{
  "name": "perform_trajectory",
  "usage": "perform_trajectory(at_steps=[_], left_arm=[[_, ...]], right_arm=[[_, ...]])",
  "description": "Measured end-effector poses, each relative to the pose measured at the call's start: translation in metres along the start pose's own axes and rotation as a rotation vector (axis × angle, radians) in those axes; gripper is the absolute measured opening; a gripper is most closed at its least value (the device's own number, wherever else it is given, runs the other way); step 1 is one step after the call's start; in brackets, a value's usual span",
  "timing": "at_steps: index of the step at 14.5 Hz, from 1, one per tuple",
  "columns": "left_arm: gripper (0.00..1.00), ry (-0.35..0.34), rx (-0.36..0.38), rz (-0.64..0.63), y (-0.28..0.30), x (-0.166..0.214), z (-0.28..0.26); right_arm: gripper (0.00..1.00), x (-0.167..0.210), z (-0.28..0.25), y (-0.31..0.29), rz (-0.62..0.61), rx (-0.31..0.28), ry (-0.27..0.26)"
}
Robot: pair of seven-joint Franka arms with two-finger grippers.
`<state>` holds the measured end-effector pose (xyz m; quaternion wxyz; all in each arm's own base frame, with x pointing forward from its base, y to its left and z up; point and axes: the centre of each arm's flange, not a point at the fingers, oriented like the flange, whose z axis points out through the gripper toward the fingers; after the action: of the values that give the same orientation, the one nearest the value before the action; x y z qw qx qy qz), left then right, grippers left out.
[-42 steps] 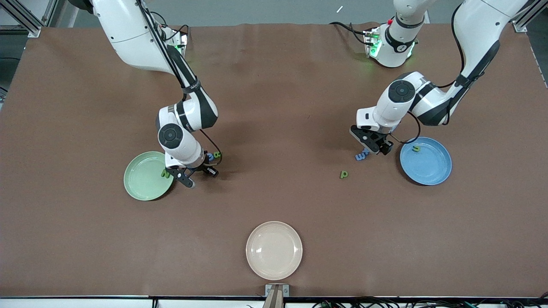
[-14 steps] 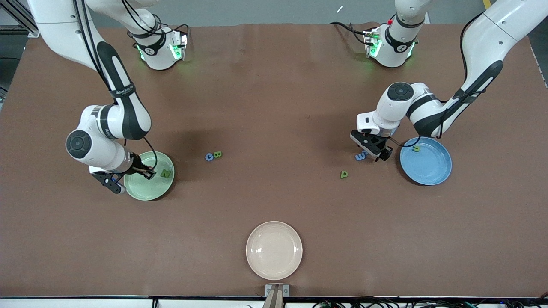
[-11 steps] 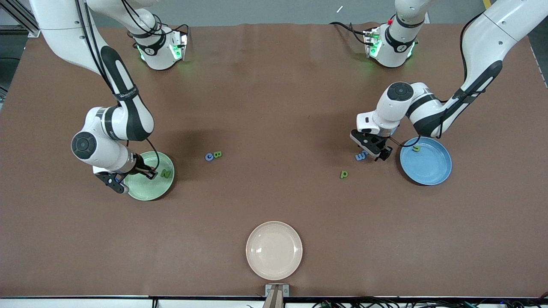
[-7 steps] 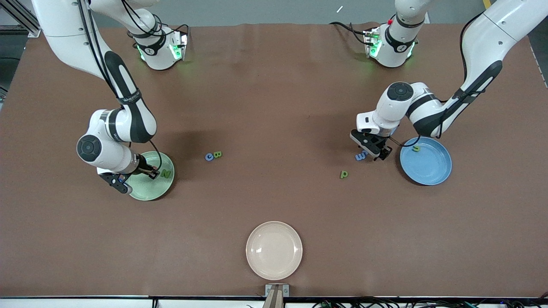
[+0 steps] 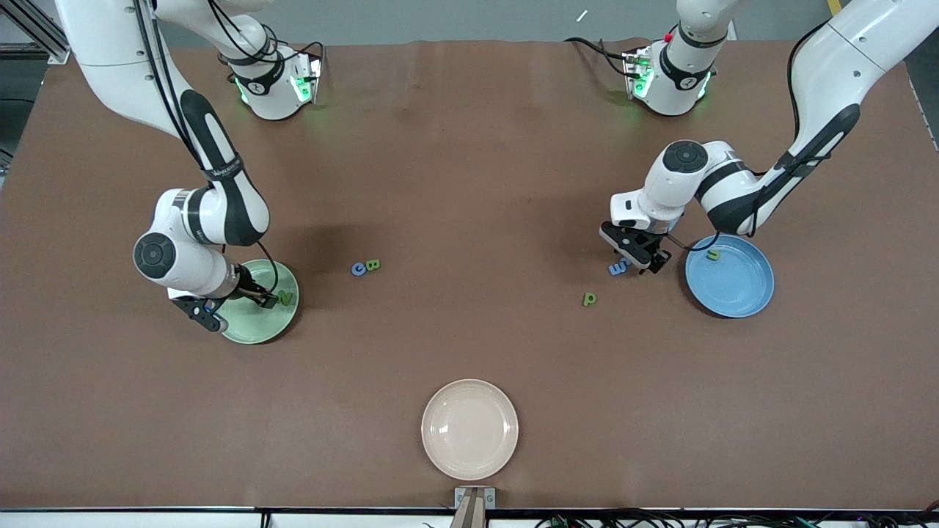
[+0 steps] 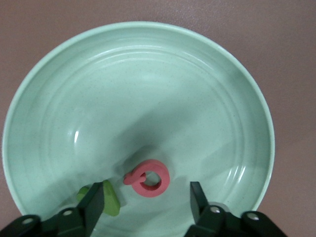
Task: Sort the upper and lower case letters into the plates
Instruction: 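Drop the Q into the green plate while the left gripper lowers, then grasp the blue x with the left gripper while the right gripper reaches C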
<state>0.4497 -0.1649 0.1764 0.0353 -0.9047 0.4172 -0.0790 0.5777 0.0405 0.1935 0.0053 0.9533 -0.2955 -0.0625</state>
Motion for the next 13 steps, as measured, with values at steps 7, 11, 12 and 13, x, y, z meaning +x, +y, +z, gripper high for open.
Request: perform_trajectory(at_steps=[7, 11, 12, 13], left_arm=[[0.71, -0.001, -0.004, 0.000, 0.001, 0.000, 0.001], [0.69, -0.001, -0.010, -0.001, 0.002, -0.001, 0.002], [0.68, -0.001, -0.013, -0.001, 0.003, -0.001, 0.002], [0.67, -0.001, -0.014, -0.002, 0.003, -0.001, 0.003]], right_arm=[[1.00, -0.011, -0.042, -0.027, 0.112, -0.001, -0.034], [1.00, -0.060, -0.041, -0.080, 0.226, 0.000, -0.012], [1.00, -0.068, -0.040, -0.088, 0.243, 0.006, -0.004], [1.00, -0.075, -0.039, -0.095, 0.259, 0.013, 0.005]])
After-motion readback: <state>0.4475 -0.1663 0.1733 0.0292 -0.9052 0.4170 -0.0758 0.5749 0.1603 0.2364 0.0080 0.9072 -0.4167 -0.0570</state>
